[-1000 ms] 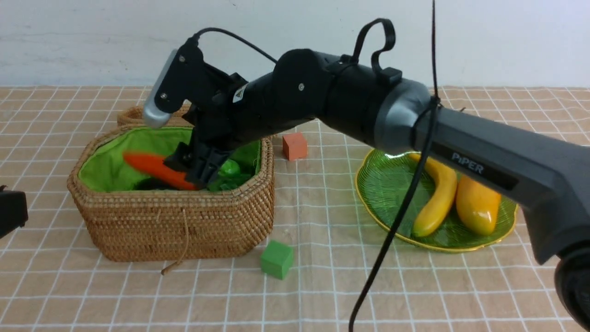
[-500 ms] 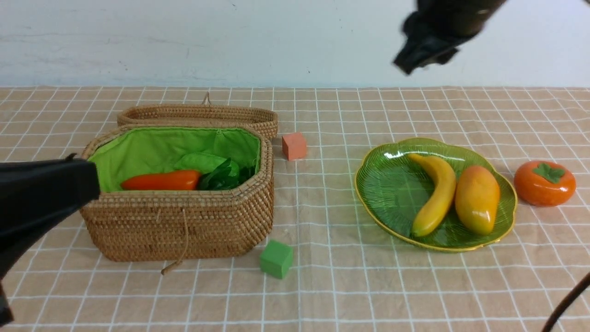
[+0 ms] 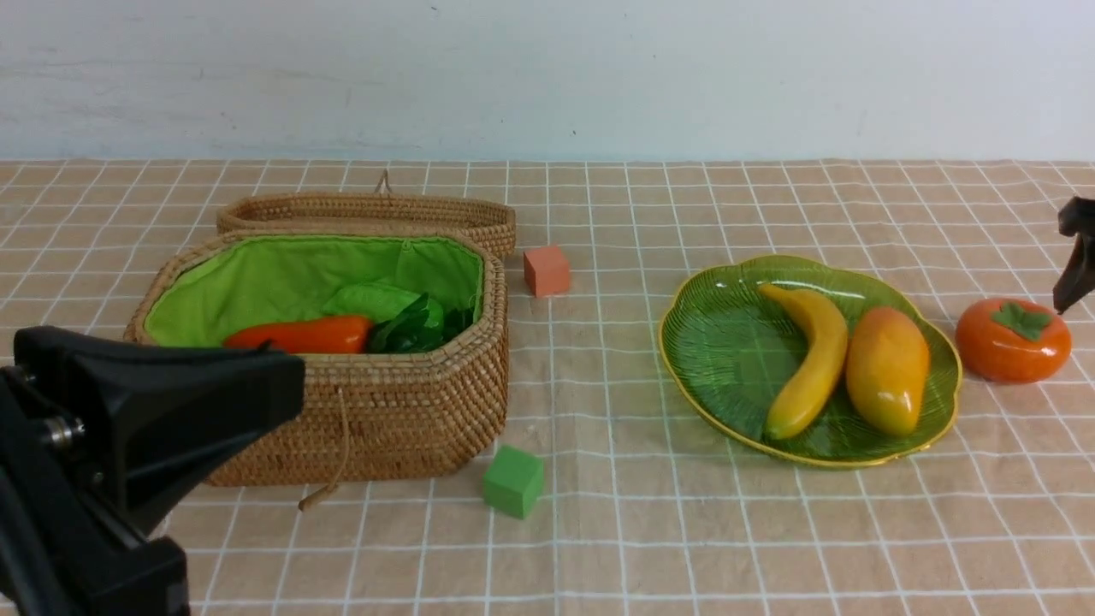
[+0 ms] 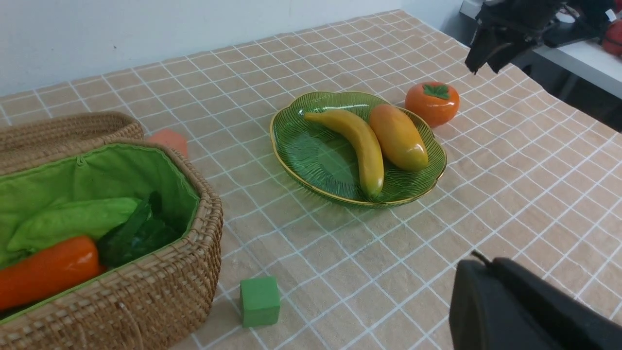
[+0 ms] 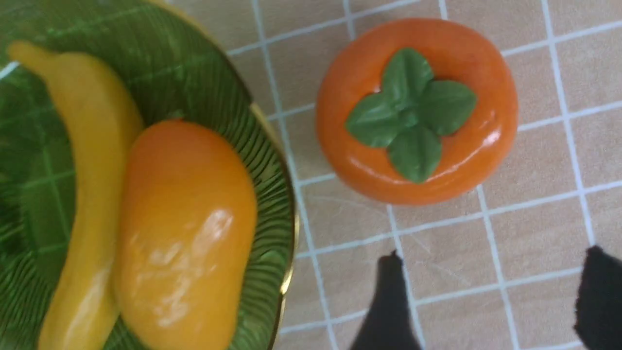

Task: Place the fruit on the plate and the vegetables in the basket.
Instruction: Grab a tomato with your right arm and place it on the plate on the right.

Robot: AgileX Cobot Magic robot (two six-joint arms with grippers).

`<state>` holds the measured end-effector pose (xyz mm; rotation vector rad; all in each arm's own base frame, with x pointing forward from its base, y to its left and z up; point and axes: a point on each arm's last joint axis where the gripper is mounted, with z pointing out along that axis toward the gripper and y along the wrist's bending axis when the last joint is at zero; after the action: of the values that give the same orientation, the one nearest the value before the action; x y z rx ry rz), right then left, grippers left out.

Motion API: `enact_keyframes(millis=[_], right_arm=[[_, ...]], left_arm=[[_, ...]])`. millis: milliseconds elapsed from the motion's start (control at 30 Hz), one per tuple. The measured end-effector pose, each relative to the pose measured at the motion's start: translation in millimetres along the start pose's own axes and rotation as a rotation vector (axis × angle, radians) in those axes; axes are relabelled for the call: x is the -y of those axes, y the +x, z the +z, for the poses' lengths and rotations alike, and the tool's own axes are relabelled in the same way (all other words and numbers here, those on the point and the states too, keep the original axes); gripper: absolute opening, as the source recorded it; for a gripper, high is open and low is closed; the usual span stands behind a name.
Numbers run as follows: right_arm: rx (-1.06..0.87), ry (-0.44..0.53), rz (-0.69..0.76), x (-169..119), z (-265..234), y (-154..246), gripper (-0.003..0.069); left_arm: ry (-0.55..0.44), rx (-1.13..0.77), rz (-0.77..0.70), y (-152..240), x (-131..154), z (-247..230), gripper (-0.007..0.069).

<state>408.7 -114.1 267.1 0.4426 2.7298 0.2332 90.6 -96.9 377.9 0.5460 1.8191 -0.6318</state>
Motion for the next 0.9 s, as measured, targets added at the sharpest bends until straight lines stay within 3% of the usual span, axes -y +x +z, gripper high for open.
enact_keyframes(millis=[33, 133, 500, 767, 900], right_arm=[[-0.007, -0.007, 0.050, 14, 11, -2, 0.0625], [-0.008, -0.044, 0.154, 38, 35, -6, 0.0676], [0.072, -0.242, 0.300, 42, 89, -17, 0.0676], [0.060, -0.266, 0.277, 26, 94, -17, 0.0664], [0.067, -0.269, 0.239, 17, 97, -17, 0.0613]], left_arm=[[-0.001, -0.001, 0.000, 0, 0, 0, -0.0013], [-0.001, -0.001, 0.000, 0, 0, 0, -0.0013], [-0.001, -0.001, 0.000, 0, 0, 0, -0.0013], [0.000, 0.000, 0.000, 0, 0, 0, -0.0013], [0.000, 0.000, 0.000, 0, 0, 0, -0.0013]])
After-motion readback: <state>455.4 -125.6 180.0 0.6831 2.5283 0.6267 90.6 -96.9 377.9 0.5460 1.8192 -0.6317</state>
